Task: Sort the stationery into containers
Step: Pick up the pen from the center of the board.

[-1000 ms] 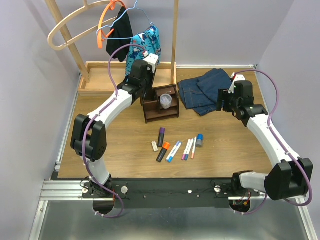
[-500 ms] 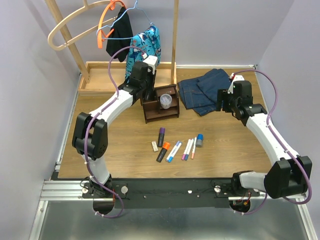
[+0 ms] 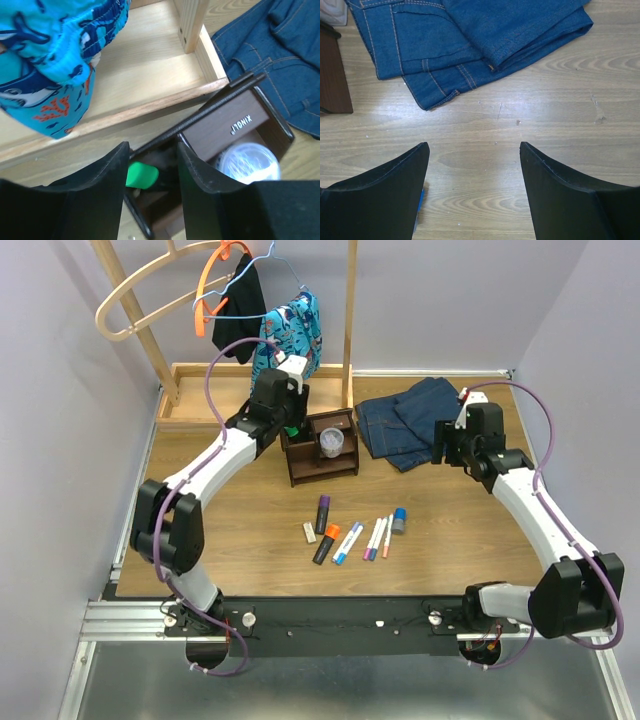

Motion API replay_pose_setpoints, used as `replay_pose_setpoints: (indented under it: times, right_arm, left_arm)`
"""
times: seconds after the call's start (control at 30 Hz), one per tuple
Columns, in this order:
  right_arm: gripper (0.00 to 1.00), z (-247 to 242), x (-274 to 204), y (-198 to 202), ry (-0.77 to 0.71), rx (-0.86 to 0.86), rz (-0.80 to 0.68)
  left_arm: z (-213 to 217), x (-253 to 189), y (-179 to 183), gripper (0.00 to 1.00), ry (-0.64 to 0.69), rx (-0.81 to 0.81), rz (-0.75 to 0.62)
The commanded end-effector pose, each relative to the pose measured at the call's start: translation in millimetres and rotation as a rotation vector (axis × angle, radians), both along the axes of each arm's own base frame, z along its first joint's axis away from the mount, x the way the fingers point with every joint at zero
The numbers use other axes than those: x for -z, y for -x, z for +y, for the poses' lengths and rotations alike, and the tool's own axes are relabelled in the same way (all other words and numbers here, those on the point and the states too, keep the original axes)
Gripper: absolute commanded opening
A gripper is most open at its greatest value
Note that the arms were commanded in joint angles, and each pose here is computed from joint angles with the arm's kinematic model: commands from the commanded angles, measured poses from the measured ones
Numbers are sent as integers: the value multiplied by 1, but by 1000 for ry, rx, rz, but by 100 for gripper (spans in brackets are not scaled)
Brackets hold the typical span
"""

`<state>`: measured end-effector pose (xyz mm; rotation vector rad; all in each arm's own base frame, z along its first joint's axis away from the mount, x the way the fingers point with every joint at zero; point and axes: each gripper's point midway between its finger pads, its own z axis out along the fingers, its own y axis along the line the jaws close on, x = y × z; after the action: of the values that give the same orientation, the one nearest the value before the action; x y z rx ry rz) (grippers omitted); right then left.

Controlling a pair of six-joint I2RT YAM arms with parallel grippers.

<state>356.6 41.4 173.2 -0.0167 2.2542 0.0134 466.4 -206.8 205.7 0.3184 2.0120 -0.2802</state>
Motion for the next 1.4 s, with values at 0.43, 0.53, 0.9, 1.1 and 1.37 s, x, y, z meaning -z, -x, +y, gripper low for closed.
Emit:
replay_pose_setpoints:
  times: [0.43, 0.53, 0.9, 1.1, 1.37]
  right_arm:
    - [81, 1, -11, 19, -50, -11, -60]
    - [83, 1, -9, 25, -70, -3, -52]
    - [84, 6, -10, 39, -126, -6, -47]
    - [84, 7, -8, 44, -144, 3, -44]
    - [84, 17, -13, 47, -191, -28, -54]
  left_arm:
    - [-50, 28, 202, 54, -69, 441, 305]
    - [-45, 63, 211, 51, -103, 385, 403]
    - [-62, 117, 192, 58, -120, 256, 577]
    - [-66, 145, 188, 58, -179, 224, 618]
    - [-54, 167, 178, 58, -277, 169, 611]
